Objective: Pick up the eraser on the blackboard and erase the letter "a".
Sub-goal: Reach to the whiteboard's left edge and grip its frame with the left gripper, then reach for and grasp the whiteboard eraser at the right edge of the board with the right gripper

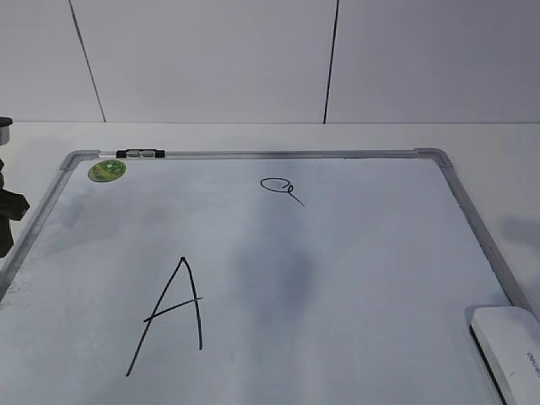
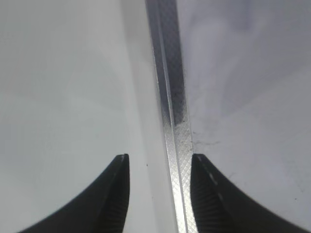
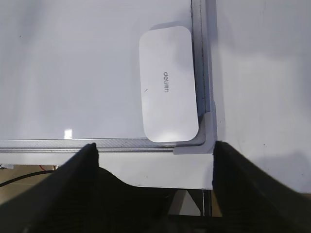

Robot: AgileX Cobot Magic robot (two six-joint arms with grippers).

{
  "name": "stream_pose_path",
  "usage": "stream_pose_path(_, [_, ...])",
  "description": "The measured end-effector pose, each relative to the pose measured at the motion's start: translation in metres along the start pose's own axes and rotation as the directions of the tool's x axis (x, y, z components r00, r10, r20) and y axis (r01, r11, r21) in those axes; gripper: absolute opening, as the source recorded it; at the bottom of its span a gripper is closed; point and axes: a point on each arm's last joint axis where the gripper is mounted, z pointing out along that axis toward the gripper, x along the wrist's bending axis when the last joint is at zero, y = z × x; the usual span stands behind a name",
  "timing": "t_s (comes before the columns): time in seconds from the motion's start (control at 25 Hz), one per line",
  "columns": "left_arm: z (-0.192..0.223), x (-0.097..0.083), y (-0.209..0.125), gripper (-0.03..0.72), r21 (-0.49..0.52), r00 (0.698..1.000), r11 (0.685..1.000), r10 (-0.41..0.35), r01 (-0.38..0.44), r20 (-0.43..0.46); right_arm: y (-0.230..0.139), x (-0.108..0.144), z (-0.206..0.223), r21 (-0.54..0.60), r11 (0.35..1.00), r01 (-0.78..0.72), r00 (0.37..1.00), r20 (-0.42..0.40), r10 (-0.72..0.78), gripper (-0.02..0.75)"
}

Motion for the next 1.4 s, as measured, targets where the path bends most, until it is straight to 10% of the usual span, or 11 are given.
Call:
stream_pose_path(0.8, [0.036,0.0,0.006,0.298,0.069,1.0,0.998,-0.003,0.003,0.009,0.0,0.0,0.0,0.001,1.0,0.0,1.0,0.0,0.0,0.559])
stream_pose_path(1.4, [0.036,-0.002,0.007,0.024,0.07,0.999,0.997,-0.043,0.041,0.028,0.001,0.001,0.001,0.01,1.0,-0.003,1.0,-0.004,0.003,0.559])
